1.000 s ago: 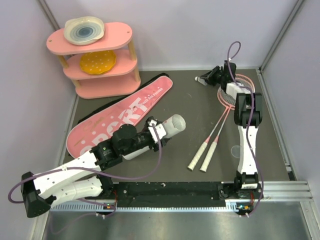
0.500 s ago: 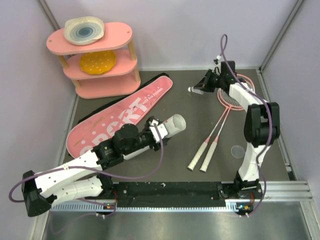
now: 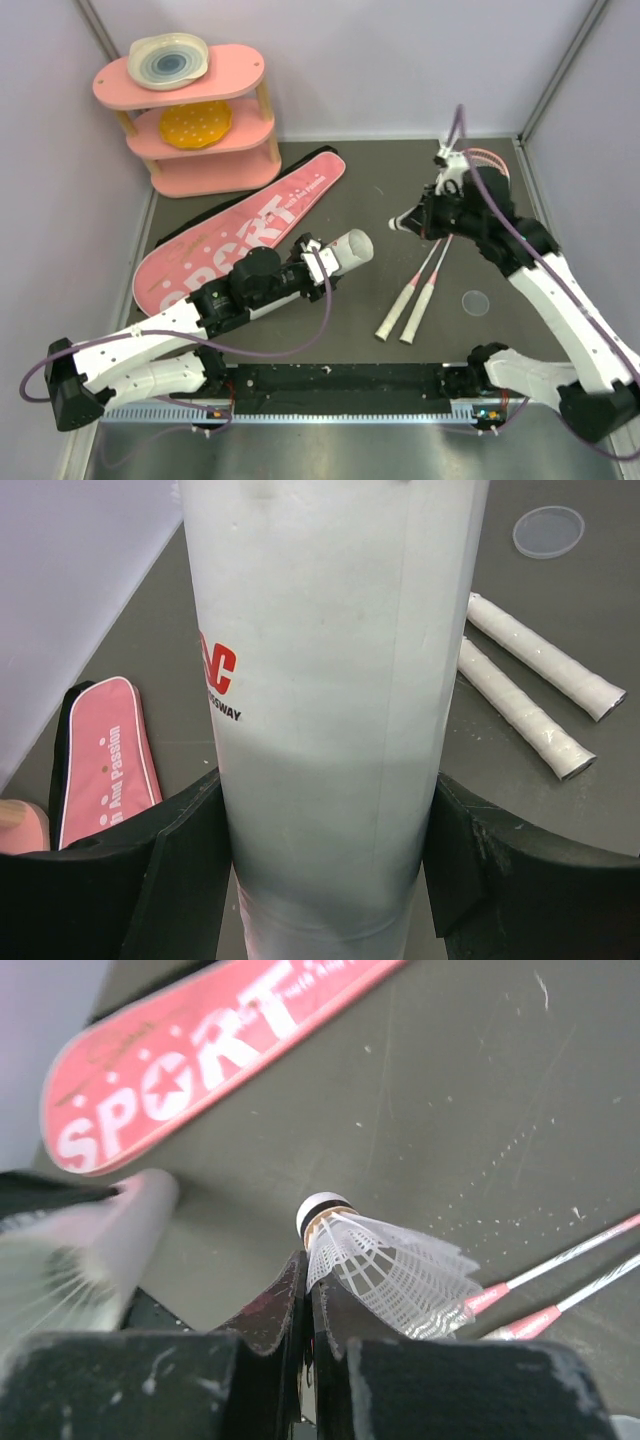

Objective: Pack up the badminton gear

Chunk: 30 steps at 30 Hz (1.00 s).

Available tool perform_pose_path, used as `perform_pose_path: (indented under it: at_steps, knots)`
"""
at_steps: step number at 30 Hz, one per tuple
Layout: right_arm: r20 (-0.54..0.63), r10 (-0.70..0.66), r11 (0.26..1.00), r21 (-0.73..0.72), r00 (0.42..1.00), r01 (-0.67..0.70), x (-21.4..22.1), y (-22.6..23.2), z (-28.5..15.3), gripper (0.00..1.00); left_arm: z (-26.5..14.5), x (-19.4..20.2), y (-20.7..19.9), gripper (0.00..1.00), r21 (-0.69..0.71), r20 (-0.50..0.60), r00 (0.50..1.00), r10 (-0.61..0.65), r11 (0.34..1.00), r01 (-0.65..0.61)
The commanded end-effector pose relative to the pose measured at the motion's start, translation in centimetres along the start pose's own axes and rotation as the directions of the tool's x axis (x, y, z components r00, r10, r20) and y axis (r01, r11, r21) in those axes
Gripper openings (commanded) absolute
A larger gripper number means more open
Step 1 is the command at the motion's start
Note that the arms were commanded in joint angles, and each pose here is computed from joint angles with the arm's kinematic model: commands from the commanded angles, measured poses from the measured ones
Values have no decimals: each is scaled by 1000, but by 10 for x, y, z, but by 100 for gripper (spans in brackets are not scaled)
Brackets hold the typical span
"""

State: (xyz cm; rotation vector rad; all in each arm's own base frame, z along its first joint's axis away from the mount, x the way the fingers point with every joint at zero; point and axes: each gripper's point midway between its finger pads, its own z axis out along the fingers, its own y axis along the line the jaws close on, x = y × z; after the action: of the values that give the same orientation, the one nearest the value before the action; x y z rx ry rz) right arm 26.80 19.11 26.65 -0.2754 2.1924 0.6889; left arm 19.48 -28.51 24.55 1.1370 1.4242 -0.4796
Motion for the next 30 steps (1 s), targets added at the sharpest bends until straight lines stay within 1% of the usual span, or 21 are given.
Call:
perform_pose_path:
  at_steps: [1,2,4,5,7,10,15,18,20,22,23,24,25,26,27,29,30]
  knots:
    - [145,-47,989,-129,988,66,-14,36,-68,0,0,-28,8,17,-26,87,996,-2,1000,4]
    - [132,-55,971,-223,990,84,-10,54,-76,0,0,-28,8,17,-26,85,996,-2,1000,4]
    - [129,-64,946,-309,990,102,-7,72,-88,0,0,-29,8,17,-27,88,996,-2,1000,4]
    - [120,-66,939,-329,991,103,-5,77,-89,0,0,-29,8,17,-27,90,996,-3,1000,6]
    - [114,-81,928,-353,990,117,-3,88,-92,0,0,-29,8,17,-26,87,996,-3,1000,6]
    - [119,-100,928,-347,988,136,-4,95,-90,0,0,-27,7,17,-25,84,996,-5,1000,7]
    - [92,-139,913,-373,986,163,-1,118,-76,0,1,-26,8,17,-25,79,997,-4,1000,6]
    - [111,-155,902,-390,982,187,-5,132,-77,0,1,-26,6,17,-22,80,997,-6,1000,8]
    - [113,-140,892,-416,984,174,-6,138,-78,1,1,-28,7,17,-23,83,997,-5,1000,7]
    - [99,-127,887,-433,987,157,-5,142,-75,10,0,-28,7,17,-24,86,996,-5,1000,7]
    - [94,-125,882,-445,988,154,-4,144,-75,18,0,-28,7,17,-24,86,996,-5,1000,7]
    - [93,-121,880,-451,988,150,-4,145,-73,35,0,-29,7,17,-25,87,996,-6,1000,8]
    - [95,-115,875,-462,989,146,-4,148,-74,42,0,-28,7,17,-24,86,996,-8,1000,10]
    - [95,-110,869,-475,989,142,-4,150,-76,46,0,-31,3,17,2,98,995,-6,1000,6]
    - [114,-103,865,-481,988,146,-8,152,-78,53,-1,-31,2,17,3,100,995,-6,1000,5]
    - [126,-84,863,-487,988,136,-11,153,-80,59,-1,-31,2,17,2,99,995,-6,1000,6]
    - [135,-81,859,-493,988,138,-12,155,-81,60,-1,-32,2,17,1,101,995,-5,1000,5]
